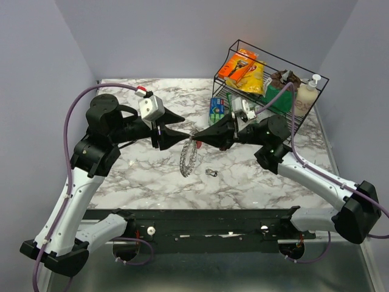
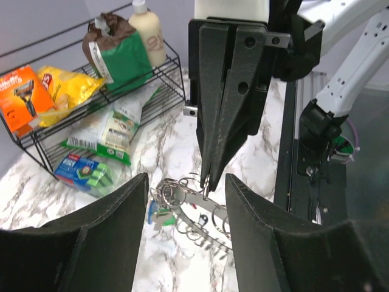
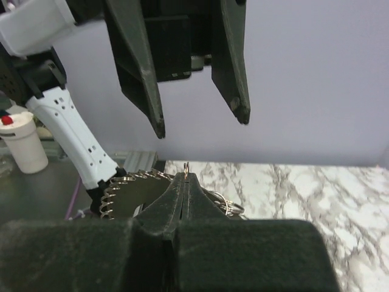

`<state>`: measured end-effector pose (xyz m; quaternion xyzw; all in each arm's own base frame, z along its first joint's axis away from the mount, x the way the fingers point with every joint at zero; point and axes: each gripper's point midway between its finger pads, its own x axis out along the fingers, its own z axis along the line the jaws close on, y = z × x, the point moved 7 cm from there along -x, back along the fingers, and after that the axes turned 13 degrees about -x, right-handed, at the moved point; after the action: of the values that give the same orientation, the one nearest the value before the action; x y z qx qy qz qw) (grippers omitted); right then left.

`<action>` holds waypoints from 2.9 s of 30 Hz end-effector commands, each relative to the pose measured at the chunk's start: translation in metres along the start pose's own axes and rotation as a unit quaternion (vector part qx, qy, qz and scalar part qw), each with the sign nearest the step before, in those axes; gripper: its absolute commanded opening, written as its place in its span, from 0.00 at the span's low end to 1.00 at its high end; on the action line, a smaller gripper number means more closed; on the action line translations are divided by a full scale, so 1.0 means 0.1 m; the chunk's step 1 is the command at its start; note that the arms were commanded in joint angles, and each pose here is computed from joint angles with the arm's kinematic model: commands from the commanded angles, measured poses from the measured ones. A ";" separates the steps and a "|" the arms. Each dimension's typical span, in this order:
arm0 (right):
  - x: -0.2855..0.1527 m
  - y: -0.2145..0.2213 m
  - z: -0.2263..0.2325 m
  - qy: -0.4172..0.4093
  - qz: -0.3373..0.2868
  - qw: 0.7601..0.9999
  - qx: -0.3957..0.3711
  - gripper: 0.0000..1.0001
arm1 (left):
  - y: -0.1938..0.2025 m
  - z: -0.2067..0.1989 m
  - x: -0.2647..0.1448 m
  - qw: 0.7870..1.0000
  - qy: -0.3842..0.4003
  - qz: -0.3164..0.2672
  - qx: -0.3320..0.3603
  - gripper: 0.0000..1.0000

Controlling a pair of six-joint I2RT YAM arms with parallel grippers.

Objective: Put the keys on the keyring

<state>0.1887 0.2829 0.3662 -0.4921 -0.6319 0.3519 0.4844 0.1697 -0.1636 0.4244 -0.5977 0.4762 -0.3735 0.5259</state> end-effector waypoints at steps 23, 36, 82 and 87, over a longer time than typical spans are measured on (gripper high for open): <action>-0.05 -0.75 0.12 -0.011 -0.270 0.959 -0.082 0.01 | -0.14 -0.07 -0.04 0.991 0.120 -0.058 -0.013 0.42; -0.01 -0.77 0.08 -0.015 -0.273 0.959 -0.079 0.00 | -0.03 0.05 0.01 0.993 0.104 -0.046 -0.023 0.36; 0.00 -0.54 0.09 -0.027 -0.199 0.977 -0.065 0.60 | 0.09 0.17 0.05 0.998 0.049 0.018 -0.037 0.00; -0.05 -0.56 0.05 -0.014 -0.160 0.984 -0.073 0.77 | 0.07 0.18 0.01 0.997 0.031 0.053 -0.039 0.00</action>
<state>0.1782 0.2766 0.3980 -0.3883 -0.6995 0.2823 0.5294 0.1883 -0.1649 0.4110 -0.5915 0.5374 -0.3674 0.4758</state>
